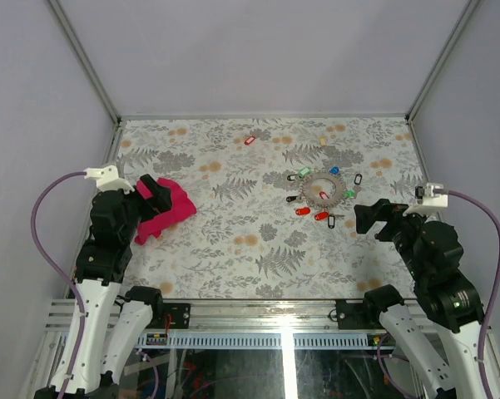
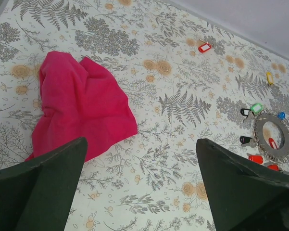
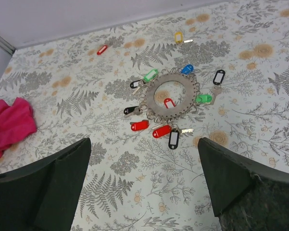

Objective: Put the keys on the keyring

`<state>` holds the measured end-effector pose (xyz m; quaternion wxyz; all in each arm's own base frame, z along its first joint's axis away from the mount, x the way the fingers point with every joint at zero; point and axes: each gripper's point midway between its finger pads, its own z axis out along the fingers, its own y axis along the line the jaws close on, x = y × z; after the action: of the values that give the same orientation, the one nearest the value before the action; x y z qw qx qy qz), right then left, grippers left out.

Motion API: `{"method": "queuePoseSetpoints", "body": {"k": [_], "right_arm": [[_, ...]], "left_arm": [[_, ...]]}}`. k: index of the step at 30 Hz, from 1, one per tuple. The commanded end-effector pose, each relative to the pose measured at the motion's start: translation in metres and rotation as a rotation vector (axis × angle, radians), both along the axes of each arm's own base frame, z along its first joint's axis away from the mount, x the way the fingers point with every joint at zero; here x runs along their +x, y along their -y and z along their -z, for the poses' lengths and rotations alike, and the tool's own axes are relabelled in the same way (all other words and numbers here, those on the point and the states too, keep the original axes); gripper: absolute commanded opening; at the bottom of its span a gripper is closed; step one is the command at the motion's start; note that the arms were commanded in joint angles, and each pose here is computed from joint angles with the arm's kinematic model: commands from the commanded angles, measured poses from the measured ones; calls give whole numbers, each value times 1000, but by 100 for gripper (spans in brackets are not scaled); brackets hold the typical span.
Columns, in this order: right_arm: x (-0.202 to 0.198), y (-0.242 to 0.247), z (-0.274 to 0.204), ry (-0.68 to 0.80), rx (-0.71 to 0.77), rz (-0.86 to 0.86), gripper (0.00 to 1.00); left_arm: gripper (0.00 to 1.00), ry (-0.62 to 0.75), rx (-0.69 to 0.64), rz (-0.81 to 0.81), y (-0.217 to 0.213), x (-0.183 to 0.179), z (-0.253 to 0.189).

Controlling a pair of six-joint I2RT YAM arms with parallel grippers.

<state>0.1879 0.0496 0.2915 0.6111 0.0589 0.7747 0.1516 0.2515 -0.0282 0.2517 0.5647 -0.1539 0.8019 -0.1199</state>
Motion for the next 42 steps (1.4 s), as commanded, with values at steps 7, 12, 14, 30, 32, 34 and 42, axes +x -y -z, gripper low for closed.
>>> {"method": "queuePoseSetpoints", "body": {"k": [7,12,14,30,32,34,42], "right_arm": [[19,-8,6,-56,-66,-32,99],[33,-12,23,-188,-93,-25,99],[41,-17,34,-259,-117,-43,100],[151,-80,141,-566,-201,-234,99],[166,-89,151,-583,-195,-250,99],[180,-99,162,-590,-176,-274,99],[224,-116,211,-686,-180,-292,99]], "left_arm": [[100,-33,5,-26,-4,8,11],[100,-69,1,-2,1,12,19],[100,-82,1,4,2,12,22],[100,-185,-18,122,23,25,49],[100,-193,-18,129,24,25,51],[100,-204,-19,138,26,26,54],[100,-207,-14,147,26,25,57]]}}
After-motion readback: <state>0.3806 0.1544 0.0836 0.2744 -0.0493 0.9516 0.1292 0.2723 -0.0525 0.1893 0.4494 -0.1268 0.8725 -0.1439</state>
